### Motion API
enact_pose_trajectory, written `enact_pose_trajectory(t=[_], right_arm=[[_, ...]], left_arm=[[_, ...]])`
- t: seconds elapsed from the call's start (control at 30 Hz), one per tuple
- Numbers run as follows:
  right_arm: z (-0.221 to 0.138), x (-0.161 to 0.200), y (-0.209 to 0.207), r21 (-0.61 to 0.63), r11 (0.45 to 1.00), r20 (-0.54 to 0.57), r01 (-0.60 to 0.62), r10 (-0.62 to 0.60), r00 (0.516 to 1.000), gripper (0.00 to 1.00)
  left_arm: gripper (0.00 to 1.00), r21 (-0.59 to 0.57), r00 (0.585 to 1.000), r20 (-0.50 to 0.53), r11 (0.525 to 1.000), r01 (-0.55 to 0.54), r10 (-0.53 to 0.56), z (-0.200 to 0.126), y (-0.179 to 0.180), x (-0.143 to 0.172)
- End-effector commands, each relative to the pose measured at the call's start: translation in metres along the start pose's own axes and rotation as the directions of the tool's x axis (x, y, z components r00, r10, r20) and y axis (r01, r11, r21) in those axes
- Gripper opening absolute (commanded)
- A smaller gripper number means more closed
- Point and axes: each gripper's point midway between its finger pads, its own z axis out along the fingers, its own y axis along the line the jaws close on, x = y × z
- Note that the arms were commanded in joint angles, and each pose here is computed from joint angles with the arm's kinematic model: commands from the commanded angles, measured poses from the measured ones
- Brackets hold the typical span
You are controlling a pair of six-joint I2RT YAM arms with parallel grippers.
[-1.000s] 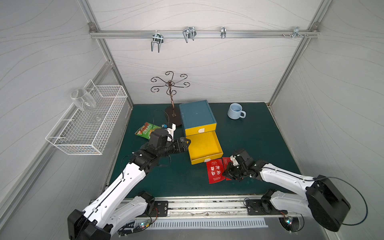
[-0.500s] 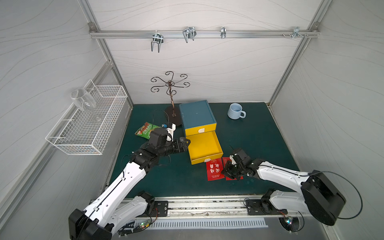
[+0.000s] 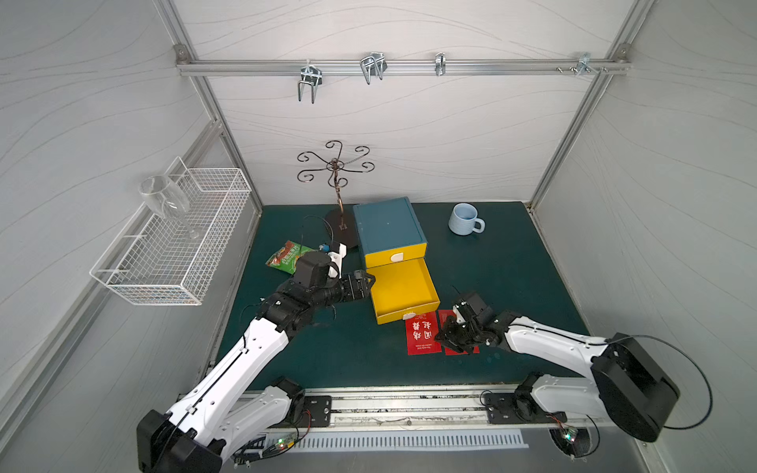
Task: Take the postcards out of the drawer
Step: Place the postcard at the center of the board, then close the drawer in the storage box.
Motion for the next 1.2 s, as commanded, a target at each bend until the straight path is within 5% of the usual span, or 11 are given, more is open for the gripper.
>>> enact_pose_trajectory(t=[0.0,0.37,0.7,1.17], right_arm=[[-0.007,-0.001,0.001,0.018,1.0,0.014,0.012,-0.012,1.0,0.33],[-0.055,-0.014,0.025,-0.051,0.997,0.105,0.065,-0.059,0.993,0.4],[-0.074,-0.011,0.046,-0.206,0.972,0.073,0.115,-0.102,0.992,0.37],[-0.063,-0.024,0.092,-0.365,0.908,0.076,0.208,-0.193,0.978,0.32]], left_arm=[[0.84,0.045,0.998,0.053,0.998,-0.037,0.034,-0.009,-0.016,-0.018],[0.84,0.039,0.994,0.067,0.995,-0.088,0.086,-0.013,-0.022,-0.03],[0.85,0.055,0.956,0.172,0.967,-0.249,0.236,-0.014,-0.064,-0.098],[0.85,0.104,0.933,0.101,0.93,-0.354,0.344,0.084,-0.077,-0.148]])
